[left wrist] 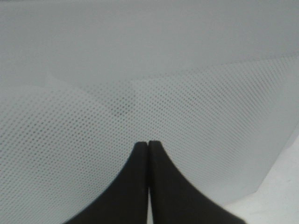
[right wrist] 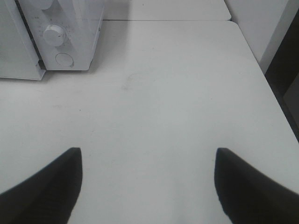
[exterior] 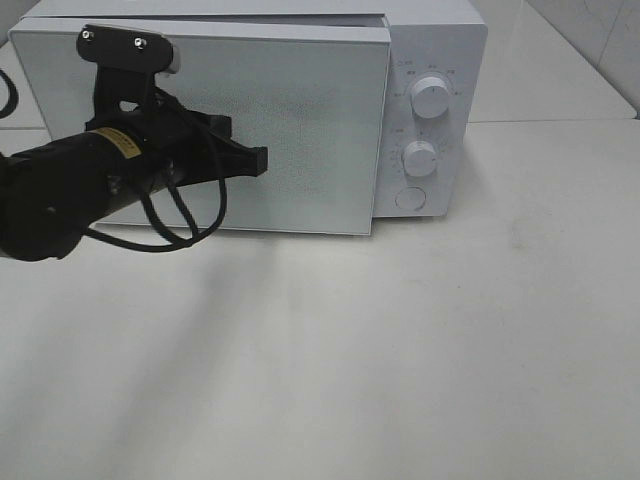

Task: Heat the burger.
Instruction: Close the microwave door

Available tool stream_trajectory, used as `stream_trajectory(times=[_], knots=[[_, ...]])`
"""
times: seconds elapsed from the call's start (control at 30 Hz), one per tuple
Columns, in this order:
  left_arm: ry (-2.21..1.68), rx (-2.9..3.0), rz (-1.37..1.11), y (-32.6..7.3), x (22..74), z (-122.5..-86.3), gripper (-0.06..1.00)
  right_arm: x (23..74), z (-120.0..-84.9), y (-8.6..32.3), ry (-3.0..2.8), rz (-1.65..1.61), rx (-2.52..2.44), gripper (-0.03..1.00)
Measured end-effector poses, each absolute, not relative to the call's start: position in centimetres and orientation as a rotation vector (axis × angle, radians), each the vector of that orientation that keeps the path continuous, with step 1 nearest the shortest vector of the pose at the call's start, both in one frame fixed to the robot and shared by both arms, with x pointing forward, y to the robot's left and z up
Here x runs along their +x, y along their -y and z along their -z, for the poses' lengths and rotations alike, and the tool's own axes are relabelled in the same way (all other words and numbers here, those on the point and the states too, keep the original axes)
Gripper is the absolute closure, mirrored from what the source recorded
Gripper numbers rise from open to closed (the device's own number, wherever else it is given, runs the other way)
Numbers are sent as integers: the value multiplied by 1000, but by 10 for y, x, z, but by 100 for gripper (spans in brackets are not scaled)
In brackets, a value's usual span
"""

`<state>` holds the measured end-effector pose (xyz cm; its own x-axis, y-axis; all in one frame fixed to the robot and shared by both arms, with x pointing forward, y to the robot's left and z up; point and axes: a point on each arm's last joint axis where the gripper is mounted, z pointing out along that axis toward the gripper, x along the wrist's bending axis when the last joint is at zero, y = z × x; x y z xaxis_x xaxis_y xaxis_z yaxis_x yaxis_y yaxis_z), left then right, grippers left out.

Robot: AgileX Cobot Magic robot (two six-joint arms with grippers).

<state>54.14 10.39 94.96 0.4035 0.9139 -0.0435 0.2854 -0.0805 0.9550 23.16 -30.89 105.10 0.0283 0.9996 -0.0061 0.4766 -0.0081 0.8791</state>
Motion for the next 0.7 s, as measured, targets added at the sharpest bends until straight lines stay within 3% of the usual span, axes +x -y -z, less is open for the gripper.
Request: stream_trajectory(times=[0.7], knots=[[-1095, 1685, -616, -42, 574, -946, 94, 232, -1051, 309, -1541, -911, 1579, 21]])
